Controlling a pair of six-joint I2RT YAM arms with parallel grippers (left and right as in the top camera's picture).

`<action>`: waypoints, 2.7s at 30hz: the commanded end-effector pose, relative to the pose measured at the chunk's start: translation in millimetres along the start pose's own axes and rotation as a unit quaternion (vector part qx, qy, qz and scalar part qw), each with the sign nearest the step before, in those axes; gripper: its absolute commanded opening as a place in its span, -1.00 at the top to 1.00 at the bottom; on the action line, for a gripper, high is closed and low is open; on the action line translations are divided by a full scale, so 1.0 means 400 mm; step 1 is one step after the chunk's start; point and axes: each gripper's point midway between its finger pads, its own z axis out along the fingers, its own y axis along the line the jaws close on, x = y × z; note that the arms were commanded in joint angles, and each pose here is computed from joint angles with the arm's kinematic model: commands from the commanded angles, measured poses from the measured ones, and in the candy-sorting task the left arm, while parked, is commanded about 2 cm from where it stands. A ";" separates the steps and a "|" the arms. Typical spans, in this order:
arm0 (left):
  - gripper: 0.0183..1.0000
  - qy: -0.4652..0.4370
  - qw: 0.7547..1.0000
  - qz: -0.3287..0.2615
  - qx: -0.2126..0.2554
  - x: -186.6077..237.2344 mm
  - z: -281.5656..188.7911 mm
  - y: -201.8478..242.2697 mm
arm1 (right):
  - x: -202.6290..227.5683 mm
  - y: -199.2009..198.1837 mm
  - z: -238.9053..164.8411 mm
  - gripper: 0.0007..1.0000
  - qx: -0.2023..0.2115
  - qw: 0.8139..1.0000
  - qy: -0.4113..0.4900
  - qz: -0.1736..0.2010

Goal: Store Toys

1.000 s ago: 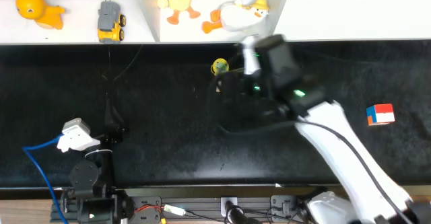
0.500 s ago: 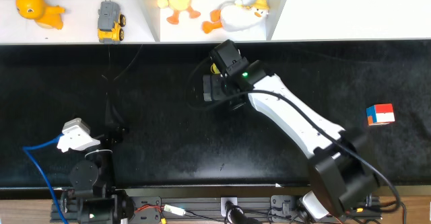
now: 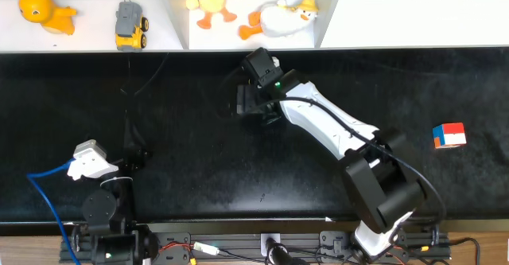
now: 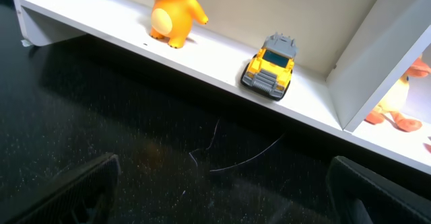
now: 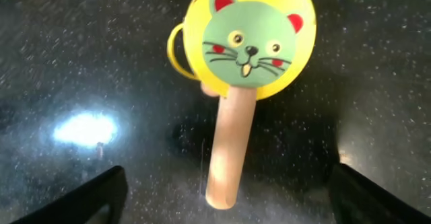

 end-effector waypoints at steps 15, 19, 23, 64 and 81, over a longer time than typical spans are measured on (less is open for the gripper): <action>-1.00 -0.005 1.000 -0.010 0.000 -0.003 -0.001 0.000 | 0.113 -0.061 0.082 0.71 0.053 0.993 0.100 0.009; -1.00 -0.005 1.000 -0.010 0.000 -0.003 -0.001 0.000 | 0.119 -0.059 0.081 0.86 0.051 0.993 0.107 0.010; -1.00 -0.005 1.000 -0.010 0.000 -0.003 -0.001 0.000 | 0.123 -0.051 0.080 0.91 0.043 0.993 0.112 0.012; -0.99 -0.005 1.000 -0.010 0.000 -0.003 -0.001 0.000 | 0.051 -0.526 -0.496 0.91 0.121 0.953 -0.084 0.265; -1.00 -0.005 1.000 -0.010 0.000 -0.003 -0.001 0.000 | -0.182 -0.607 -0.387 0.91 0.115 0.975 -0.109 0.156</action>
